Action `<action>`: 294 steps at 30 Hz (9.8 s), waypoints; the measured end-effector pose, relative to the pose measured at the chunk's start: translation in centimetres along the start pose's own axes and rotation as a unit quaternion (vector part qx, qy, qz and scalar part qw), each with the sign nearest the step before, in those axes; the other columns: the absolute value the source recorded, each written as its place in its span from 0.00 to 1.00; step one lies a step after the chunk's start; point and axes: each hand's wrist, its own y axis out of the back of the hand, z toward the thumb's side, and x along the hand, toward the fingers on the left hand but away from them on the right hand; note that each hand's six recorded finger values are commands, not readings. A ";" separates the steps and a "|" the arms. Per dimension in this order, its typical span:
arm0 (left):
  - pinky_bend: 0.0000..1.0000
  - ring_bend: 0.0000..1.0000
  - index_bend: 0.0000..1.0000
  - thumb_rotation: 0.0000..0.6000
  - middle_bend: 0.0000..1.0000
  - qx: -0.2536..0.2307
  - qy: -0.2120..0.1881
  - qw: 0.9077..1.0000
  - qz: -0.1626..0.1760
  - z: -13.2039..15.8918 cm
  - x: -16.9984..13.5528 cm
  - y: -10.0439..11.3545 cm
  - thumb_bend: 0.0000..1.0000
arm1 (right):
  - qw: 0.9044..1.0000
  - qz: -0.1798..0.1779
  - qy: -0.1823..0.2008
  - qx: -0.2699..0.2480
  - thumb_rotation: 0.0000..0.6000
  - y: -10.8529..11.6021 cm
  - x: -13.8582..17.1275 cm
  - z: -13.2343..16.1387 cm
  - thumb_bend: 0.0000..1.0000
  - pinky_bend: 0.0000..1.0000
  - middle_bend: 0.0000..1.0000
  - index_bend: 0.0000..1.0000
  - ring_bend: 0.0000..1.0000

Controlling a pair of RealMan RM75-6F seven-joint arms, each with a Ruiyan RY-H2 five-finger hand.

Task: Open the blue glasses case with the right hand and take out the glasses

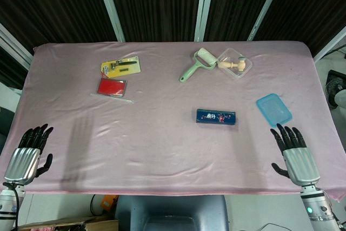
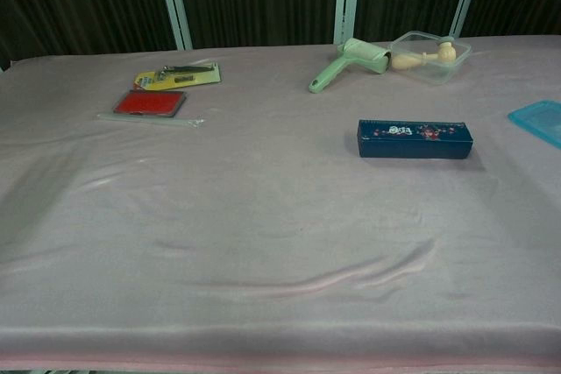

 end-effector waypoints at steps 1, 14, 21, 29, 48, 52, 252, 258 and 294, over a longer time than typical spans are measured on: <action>0.06 0.00 0.00 1.00 0.00 -0.001 0.000 1.000 0.000 0.0 0.0 0.0 0.47 | 1.000 0.003 0.001 -0.001 1.00 -0.1 0.0 0.0 0.30 0.00 0.00 0.00 0.00; 0.06 0.00 0.00 1.00 0.00 -0.004 -0.004 1.000 -0.002 0.0 0.1 0.0 0.47 | 1.000 0.018 0.019 -0.011 1.00 -1.0 -5.2 1.5 0.30 0.00 0.00 0.12 0.00; 0.06 0.00 0.00 1.00 0.00 -0.004 -0.004 1.000 -0.003 -0.1 0.2 0.0 0.47 | 0.998 0.045 0.044 -0.010 1.00 -2.1 -13.3 4.7 0.30 0.00 0.00 0.24 0.00; 0.06 0.00 0.00 1.00 0.00 -0.004 -0.003 1.000 -0.005 -0.2 0.3 -0.1 0.47 | 0.997 0.062 0.033 0.016 1.00 -4.4 -18.2 6.4 0.31 0.00 0.06 0.35 0.00; 0.06 0.00 0.00 1.00 0.00 -0.003 -0.002 1.000 -0.006 -0.2 0.4 -0.1 0.47 | 0.996 0.083 0.045 0.001 1.00 -6.1 -20.5 8.3 0.46 0.00 0.15 0.47 0.04; 0.06 0.00 0.00 1.00 0.00 -0.004 -0.002 1.000 -0.005 -0.2 0.3 0.0 0.47 | 0.995 0.086 0.048 0.001 1.00 -6.1 -20.4 8.6 0.49 0.00 0.15 0.48 0.04; 0.06 0.00 0.00 1.00 0.00 0.000 -0.017 0.999 -0.038 0.9 0.4 -1.5 0.47 | 0.985 0.074 0.138 0.077 1.00 -5.8 -21.7 17.1 0.50 0.00 0.18 0.60 0.08; 0.06 0.00 0.00 1.00 0.00 0.001 -0.017 0.999 -0.039 0.9 0.7 -1.6 0.47 | 0.985 0.078 0.136 0.070 1.00 -5.8 -21.7 17.0 0.50 0.00 0.18 0.61 0.08; 0.06 0.00 0.00 1.00 0.00 0.000 -0.020 0.999 -0.044 0.9 0.8 -1.7 0.47 | 0.988 -0.106 0.108 -0.037 1.00 -1.7 -22.4 16.6 0.50 0.00 0.18 0.65 0.08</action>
